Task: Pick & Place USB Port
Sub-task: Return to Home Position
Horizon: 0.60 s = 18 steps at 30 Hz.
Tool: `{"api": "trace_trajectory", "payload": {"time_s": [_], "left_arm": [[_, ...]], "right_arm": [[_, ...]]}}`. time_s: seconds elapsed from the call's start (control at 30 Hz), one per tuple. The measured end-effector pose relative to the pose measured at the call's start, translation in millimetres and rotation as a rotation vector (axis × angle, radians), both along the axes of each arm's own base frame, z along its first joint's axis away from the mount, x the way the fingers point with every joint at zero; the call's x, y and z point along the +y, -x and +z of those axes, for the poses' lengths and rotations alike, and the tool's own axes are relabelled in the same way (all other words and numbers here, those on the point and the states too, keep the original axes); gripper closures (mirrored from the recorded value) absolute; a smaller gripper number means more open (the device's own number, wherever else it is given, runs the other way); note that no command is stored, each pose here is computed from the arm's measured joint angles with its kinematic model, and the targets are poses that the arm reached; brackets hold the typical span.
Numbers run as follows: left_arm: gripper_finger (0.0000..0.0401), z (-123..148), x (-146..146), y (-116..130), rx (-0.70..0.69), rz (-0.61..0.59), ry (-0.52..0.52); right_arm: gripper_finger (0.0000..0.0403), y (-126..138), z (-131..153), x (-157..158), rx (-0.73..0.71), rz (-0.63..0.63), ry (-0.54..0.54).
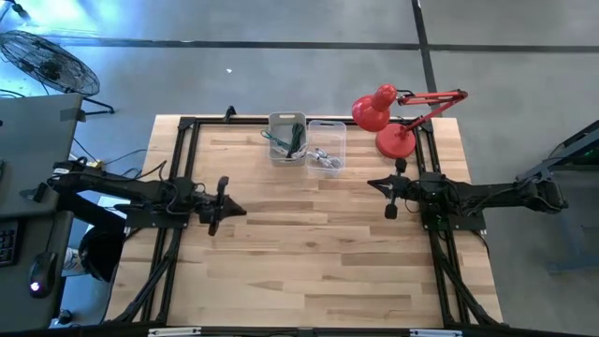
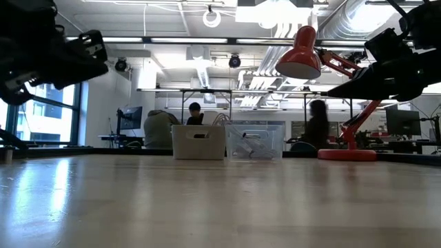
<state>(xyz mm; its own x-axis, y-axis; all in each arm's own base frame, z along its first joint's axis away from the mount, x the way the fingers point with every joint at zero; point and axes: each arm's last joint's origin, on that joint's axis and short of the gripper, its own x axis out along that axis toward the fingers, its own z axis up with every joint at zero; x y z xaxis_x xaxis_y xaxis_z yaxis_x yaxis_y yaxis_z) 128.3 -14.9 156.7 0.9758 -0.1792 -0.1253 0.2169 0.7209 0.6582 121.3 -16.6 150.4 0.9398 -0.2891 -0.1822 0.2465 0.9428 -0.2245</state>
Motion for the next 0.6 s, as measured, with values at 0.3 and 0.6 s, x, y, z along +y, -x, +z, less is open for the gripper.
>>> {"api": "trace_trajectory", "payload": {"time_s": [0.3, 0.6], "left_arm": [[0.0401, 10, -6, 7, -0.093, -0.236, 0.027], [0.0401, 11, -9, 18, -0.085, -0.362, 0.088]], "right_arm": [[0.0401, 0, 0, 0, 0.000, 0.001, 0.000], [0.0399, 0, 0, 0, 0.000, 0.001, 0.000]]}}
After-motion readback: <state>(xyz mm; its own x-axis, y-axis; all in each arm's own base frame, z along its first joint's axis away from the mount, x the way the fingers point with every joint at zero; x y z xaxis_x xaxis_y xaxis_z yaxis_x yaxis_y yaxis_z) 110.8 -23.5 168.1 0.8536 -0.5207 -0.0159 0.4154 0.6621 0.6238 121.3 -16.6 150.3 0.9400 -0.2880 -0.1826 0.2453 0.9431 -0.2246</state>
